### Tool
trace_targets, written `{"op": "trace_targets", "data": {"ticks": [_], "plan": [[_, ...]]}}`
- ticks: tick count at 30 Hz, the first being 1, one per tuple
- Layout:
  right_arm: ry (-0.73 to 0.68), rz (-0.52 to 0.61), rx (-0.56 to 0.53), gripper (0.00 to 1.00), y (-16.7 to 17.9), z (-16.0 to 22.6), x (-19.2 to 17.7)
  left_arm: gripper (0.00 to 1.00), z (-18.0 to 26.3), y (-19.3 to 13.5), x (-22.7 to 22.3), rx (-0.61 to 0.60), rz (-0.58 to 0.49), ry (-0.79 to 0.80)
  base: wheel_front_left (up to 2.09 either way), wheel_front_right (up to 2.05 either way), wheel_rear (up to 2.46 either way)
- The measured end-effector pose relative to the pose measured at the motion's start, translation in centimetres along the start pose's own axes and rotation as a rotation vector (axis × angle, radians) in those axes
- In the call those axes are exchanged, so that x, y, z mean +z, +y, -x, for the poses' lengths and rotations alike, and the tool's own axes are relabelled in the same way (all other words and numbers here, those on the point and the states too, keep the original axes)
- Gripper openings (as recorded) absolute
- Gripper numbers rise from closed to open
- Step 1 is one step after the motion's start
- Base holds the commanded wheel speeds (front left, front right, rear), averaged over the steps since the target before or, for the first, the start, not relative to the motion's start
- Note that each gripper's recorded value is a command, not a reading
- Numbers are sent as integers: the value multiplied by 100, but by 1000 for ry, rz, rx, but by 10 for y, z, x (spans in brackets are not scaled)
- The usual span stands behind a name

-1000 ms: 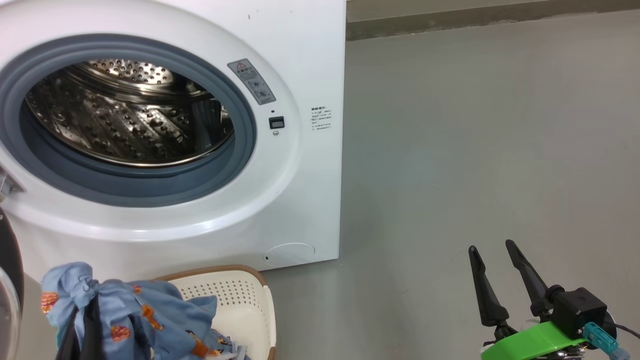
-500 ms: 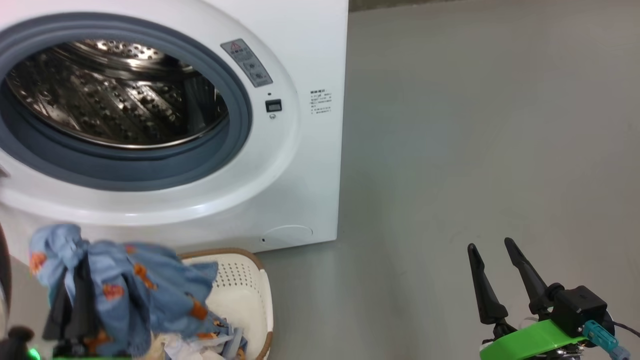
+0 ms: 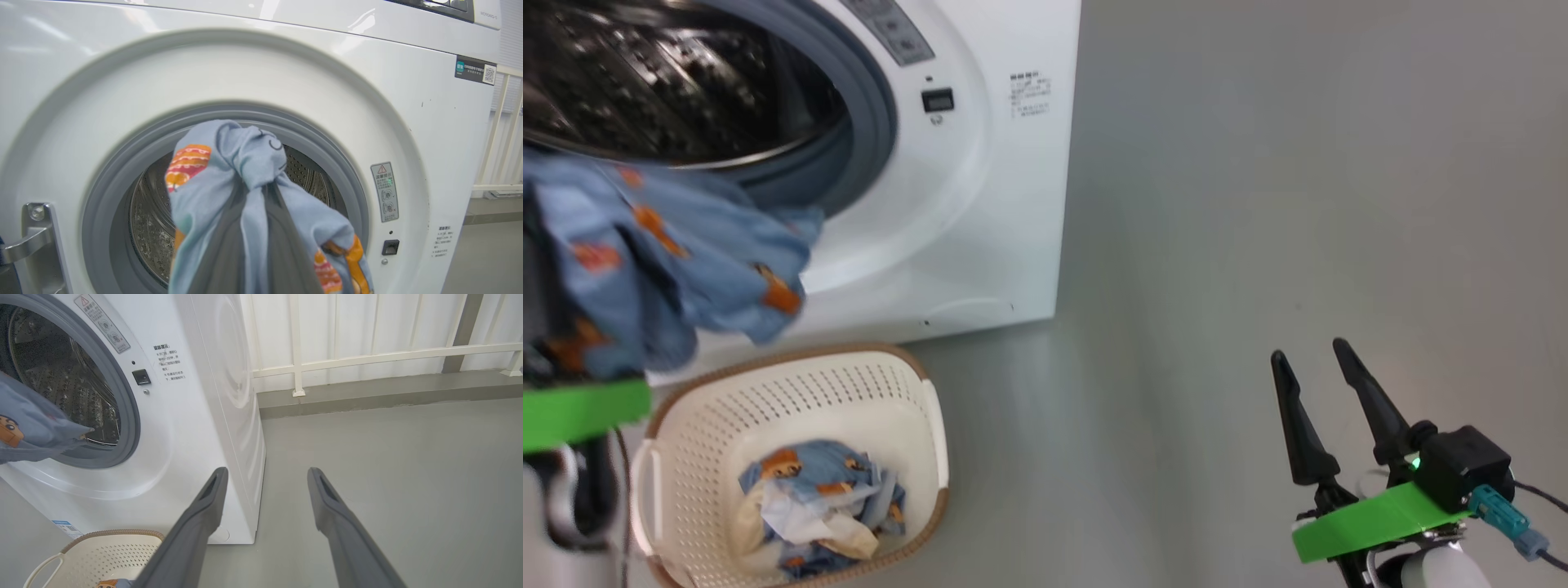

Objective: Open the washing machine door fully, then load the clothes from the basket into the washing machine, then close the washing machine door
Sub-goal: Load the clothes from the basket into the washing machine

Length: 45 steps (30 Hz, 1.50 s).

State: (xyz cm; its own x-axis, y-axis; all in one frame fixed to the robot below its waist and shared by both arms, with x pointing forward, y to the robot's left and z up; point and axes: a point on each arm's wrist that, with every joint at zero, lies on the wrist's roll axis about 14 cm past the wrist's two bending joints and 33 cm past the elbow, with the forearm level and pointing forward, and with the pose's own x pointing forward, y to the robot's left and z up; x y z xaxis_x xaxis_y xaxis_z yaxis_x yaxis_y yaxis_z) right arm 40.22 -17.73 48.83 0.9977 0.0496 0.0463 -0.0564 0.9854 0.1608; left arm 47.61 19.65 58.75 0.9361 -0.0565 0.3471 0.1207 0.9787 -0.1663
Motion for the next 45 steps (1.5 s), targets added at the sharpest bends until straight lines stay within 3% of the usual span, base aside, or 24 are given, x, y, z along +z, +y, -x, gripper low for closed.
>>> {"op": "trace_targets", "data": {"ticks": [8, 18, 27, 45], "plan": [[61, -8, 1, 100, -3, -22, -29, 0, -65, 21, -9, 24, -12, -75, 0, 0, 0], [140, -8, -23, 100, -16, -42, -71, 0, -90, 44, -93, 70, 30, 44, 0, 0, 0], [228, -14, -29, 100, -21, -51, -113, 0, -116, 42, -168, 10, 36, 172, 0, 0, 0], [346, -58, -21, 100, -17, -45, -162, 0, -175, 24, -235, -124, 20, 356, 0, 0, 0]]}}
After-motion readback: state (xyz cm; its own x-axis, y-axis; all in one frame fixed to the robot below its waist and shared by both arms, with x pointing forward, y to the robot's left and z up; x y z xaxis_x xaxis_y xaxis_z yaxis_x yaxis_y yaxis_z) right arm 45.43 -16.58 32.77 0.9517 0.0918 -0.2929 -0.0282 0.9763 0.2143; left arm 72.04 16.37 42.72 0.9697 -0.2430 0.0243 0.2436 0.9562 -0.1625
